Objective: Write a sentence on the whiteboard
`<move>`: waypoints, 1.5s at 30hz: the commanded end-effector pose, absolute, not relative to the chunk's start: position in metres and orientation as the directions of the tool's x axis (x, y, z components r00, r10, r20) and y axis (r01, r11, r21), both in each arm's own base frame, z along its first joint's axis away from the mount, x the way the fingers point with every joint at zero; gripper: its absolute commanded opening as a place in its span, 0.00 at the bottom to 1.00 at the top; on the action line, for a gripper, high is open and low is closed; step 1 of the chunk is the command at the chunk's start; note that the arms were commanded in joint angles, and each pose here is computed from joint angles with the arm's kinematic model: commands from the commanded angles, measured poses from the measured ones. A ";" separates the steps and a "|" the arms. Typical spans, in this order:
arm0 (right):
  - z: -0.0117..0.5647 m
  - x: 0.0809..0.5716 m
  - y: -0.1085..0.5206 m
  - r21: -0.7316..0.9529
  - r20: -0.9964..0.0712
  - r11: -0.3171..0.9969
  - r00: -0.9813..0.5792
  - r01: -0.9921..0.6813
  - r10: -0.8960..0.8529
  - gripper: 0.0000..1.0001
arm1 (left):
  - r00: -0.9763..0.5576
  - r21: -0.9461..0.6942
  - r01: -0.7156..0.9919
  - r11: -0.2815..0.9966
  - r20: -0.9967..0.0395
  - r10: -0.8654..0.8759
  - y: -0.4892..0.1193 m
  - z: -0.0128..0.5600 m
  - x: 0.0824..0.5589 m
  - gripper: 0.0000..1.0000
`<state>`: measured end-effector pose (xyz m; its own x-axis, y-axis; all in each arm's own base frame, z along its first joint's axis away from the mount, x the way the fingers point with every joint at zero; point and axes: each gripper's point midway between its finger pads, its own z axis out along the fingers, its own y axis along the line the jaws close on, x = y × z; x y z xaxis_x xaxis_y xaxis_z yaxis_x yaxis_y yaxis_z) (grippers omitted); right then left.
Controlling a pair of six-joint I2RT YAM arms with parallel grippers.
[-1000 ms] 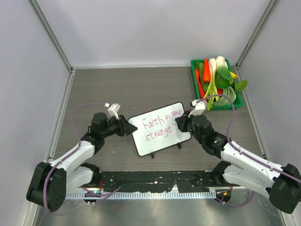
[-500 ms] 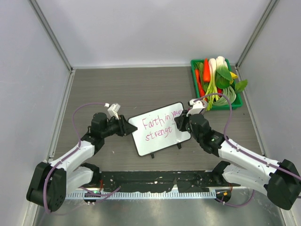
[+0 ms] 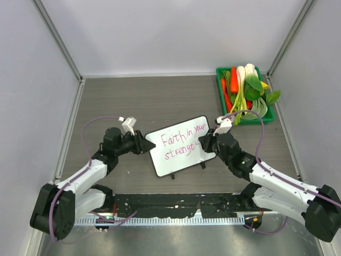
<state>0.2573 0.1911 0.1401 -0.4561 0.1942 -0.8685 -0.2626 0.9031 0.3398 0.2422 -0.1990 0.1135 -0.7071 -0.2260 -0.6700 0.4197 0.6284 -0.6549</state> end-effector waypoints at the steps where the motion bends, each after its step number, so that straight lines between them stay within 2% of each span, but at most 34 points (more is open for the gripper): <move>1: 0.125 0.250 0.185 0.335 -0.855 0.908 -0.486 -0.251 0.182 0.02 | -0.696 -0.600 0.406 0.689 -0.692 -0.192 -0.188 0.096 0.246 0.00; 10: 0.113 0.239 0.181 0.354 -0.839 0.903 -0.510 -0.244 0.191 0.01 | -0.696 -0.599 0.407 0.690 -0.693 -0.191 -0.188 0.097 0.247 0.00; 20: 0.145 0.254 0.187 0.373 -0.864 0.893 -0.445 -0.254 0.234 0.01 | -0.696 -0.599 0.405 0.690 -0.692 -0.192 -0.188 0.097 0.246 0.00; 45: 0.155 0.270 0.178 0.290 -0.895 0.936 -0.402 -0.201 0.191 0.01 | -0.694 -0.598 0.406 0.691 -0.694 -0.193 -0.188 0.097 0.247 0.00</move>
<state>0.2626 0.1826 0.1441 -0.4334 0.1888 -0.8812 -0.2260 0.9238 0.3091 0.2421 -0.1990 0.1135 -0.7074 -0.2261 -0.6697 0.4196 0.6281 -0.6553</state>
